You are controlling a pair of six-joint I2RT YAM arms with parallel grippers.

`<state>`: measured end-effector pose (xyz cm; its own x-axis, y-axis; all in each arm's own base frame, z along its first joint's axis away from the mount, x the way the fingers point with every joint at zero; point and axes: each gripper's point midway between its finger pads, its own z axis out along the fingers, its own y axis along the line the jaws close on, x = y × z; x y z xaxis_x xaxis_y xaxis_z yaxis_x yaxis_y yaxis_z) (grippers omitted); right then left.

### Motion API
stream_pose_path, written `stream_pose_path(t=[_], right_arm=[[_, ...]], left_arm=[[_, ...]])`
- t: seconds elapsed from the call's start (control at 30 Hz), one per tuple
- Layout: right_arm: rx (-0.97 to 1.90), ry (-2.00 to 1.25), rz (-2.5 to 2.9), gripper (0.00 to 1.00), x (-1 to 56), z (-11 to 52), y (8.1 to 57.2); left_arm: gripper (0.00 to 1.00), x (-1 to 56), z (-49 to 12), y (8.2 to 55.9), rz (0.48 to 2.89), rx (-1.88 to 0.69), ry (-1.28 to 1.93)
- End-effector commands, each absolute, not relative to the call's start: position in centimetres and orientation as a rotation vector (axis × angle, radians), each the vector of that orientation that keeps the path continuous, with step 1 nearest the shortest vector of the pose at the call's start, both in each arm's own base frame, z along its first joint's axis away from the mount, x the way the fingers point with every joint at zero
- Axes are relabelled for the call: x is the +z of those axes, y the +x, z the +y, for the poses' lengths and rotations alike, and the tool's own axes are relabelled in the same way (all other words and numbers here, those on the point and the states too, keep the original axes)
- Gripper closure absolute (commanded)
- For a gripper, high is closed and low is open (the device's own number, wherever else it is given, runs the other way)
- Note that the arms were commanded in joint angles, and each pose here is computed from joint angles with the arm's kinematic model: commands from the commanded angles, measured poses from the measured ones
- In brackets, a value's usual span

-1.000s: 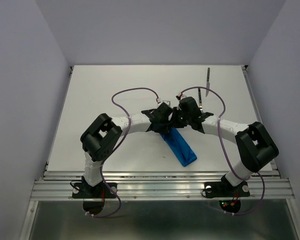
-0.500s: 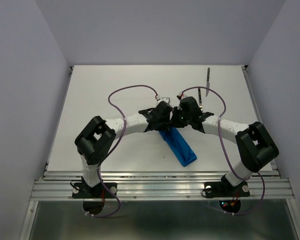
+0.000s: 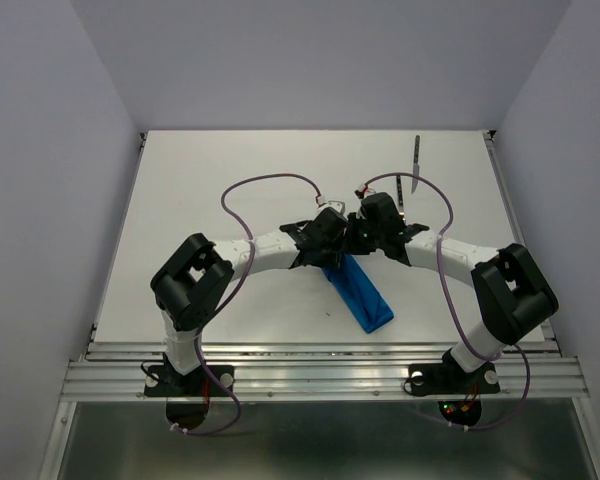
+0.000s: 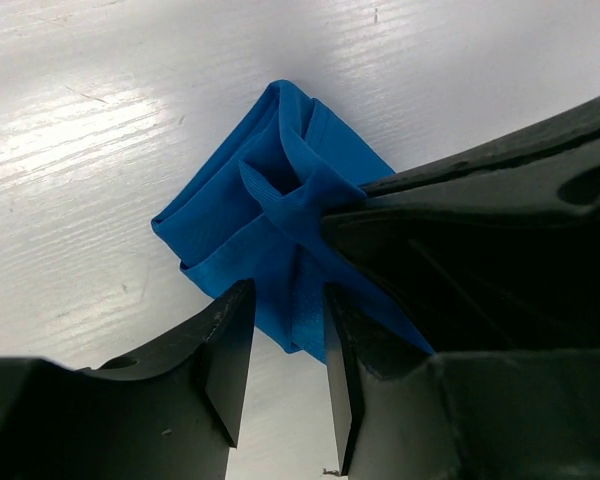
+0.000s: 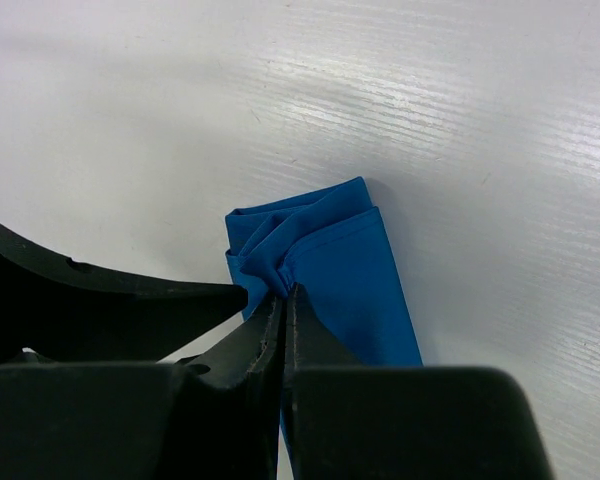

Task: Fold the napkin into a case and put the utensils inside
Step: Grasp the top corner of the smaller rectangle folded napkin from the folded napkin.

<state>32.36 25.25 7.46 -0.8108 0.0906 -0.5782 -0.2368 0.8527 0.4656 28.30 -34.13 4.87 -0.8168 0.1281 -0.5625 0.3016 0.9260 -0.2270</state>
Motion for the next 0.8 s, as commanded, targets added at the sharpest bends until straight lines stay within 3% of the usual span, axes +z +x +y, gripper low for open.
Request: stream_pose_path(t=[0.0, 0.47, 0.77], right_arm=[[0.75, -0.098, 2.335, 0.99, 9.8, 25.5, 33.2], [0.753, -0.095, 2.331, 0.99, 10.0, 25.5, 33.2], [0.752, -0.108, 2.35, 0.99, 9.3, 25.2, 32.5]], left_arm=[[0.57, 4.7, -34.1, 27.9, 2.515, -0.39, 0.354], [0.66, 3.3, -34.0, 28.1, 2.532, -0.328, 0.357], [1.0, 3.9, -33.8, 28.4, 2.52, -0.322, 0.32]])
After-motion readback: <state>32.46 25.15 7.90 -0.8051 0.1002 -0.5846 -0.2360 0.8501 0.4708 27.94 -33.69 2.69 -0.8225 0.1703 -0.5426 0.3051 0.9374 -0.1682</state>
